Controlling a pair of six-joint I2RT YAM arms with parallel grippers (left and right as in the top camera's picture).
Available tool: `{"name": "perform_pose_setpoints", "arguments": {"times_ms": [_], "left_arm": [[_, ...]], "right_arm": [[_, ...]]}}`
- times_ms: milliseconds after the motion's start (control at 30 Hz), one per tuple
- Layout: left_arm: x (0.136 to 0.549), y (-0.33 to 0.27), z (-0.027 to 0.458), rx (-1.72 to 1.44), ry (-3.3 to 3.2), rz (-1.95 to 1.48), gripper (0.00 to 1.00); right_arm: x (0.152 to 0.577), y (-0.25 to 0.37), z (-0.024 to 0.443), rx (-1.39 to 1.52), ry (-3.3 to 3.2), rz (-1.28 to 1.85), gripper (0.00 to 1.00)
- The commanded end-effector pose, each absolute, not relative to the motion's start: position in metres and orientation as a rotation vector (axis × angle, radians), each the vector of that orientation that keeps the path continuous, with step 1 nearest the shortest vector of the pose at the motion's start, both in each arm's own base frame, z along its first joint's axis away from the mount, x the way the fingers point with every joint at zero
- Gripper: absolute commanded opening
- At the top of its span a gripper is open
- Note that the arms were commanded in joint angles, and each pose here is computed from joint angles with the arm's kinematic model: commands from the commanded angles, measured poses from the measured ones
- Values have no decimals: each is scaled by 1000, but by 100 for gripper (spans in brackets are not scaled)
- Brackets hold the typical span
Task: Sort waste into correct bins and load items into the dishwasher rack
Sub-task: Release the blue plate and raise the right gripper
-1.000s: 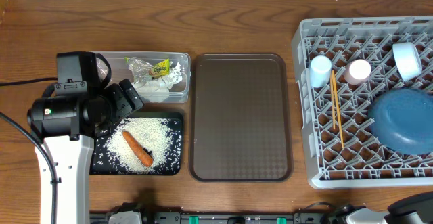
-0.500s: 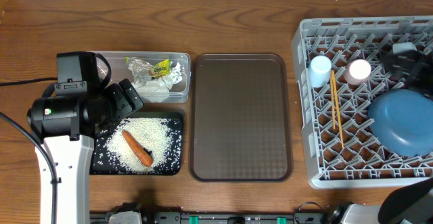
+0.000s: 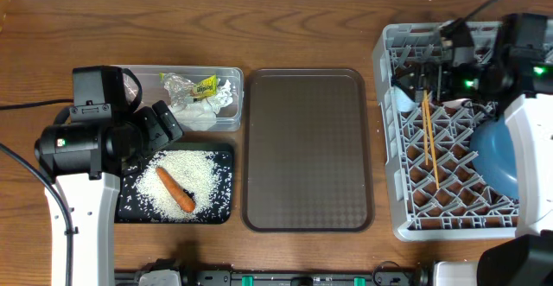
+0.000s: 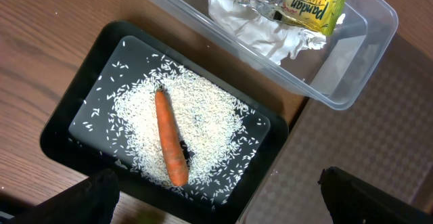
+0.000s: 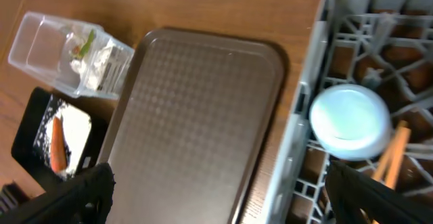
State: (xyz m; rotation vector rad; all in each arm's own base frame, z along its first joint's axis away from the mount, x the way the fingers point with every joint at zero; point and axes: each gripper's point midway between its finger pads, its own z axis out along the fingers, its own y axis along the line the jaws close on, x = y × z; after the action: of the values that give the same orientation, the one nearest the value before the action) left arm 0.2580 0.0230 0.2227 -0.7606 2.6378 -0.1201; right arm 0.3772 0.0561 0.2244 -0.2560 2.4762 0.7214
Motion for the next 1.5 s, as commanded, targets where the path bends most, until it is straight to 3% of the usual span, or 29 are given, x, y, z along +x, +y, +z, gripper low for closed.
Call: {"name": "perform_pose_setpoints", "arguments": {"times_ms": [0,700,933,1200,1333,1467], "left_arm": [[258,26,226,-772,2625,-110,98],[258,26,226,-772,2625,-110,98],[258,26,226,-772,2625,-110,98],[258,26,226,-772,2625,-110,98],[258,26,226,-772,2625,-110,98],[258,26,226,-772,2625,-110,98]], "right_arm": [[376,64,234,-312,2451,701,99],[370,53,234,-292,2488,573,99],[355,84,321,-518,2148,450,99],[270,133,436,-920,1530,212,99],[237,133,441,-911,1370,177,99],[219,129,412,-883,1261,139,99]]}}
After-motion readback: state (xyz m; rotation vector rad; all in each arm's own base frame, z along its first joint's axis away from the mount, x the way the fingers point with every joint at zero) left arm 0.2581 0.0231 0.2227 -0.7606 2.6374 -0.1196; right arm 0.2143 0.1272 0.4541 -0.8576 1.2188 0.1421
